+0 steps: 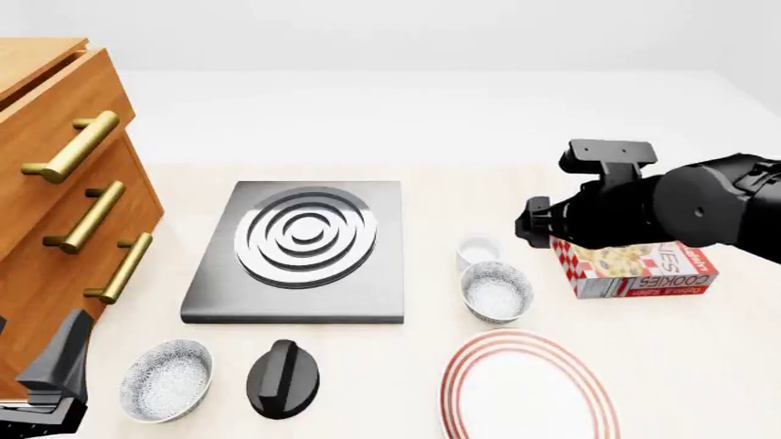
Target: Pick the akita bowl between the plate and the ramekin and place it on the plate.
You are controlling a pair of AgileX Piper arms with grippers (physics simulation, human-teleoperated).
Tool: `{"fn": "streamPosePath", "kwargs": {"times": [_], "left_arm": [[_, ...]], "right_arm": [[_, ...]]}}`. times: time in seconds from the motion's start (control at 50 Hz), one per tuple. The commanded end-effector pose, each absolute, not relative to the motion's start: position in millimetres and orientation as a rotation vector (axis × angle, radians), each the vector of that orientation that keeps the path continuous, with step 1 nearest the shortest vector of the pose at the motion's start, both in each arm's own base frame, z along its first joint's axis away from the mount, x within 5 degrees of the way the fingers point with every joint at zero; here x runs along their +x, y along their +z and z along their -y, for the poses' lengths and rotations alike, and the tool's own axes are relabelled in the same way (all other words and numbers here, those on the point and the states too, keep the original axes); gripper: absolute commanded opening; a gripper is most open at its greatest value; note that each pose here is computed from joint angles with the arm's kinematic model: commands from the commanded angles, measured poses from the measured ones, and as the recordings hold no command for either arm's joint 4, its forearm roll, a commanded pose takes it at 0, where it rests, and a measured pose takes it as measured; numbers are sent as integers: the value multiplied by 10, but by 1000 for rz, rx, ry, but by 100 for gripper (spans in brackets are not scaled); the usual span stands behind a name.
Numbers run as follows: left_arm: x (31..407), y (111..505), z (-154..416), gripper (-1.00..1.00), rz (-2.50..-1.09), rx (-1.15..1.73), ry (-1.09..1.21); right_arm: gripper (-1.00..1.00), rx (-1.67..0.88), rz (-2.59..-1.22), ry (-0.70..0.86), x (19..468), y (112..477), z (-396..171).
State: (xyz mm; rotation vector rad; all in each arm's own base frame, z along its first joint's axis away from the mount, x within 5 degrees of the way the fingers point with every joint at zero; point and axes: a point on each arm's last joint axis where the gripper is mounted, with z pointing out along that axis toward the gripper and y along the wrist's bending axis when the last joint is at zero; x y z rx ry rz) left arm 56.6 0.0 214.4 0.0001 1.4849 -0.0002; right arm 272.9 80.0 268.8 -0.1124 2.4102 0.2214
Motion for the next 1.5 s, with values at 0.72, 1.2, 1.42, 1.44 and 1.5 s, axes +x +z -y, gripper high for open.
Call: {"fn": "streamPosePath", "kwargs": {"times": [0.72, 1.2, 1.42, 1.44, 1.5], "left_arm": [[566, 2144, 0, 100, -1485, 0, 0], [566, 2144, 0, 100, -1485, 0, 0], [566, 2144, 0, 100, -1485, 0, 0], [566, 2144, 0, 100, -1485, 0, 0], [566, 2144, 0, 100, -1485, 0, 0]], "right_arm": [[100, -20, -2484, 167, 2925, 2091, -606], [100, -21, -2514, 162, 2946, 1820, -614], [100, -31, -2509, 150, 2901, 1843, -571], [100, -34, -2511, 151, 2898, 1830, -577], [100, -35, -2516, 153, 2903, 1798, -592]]}}
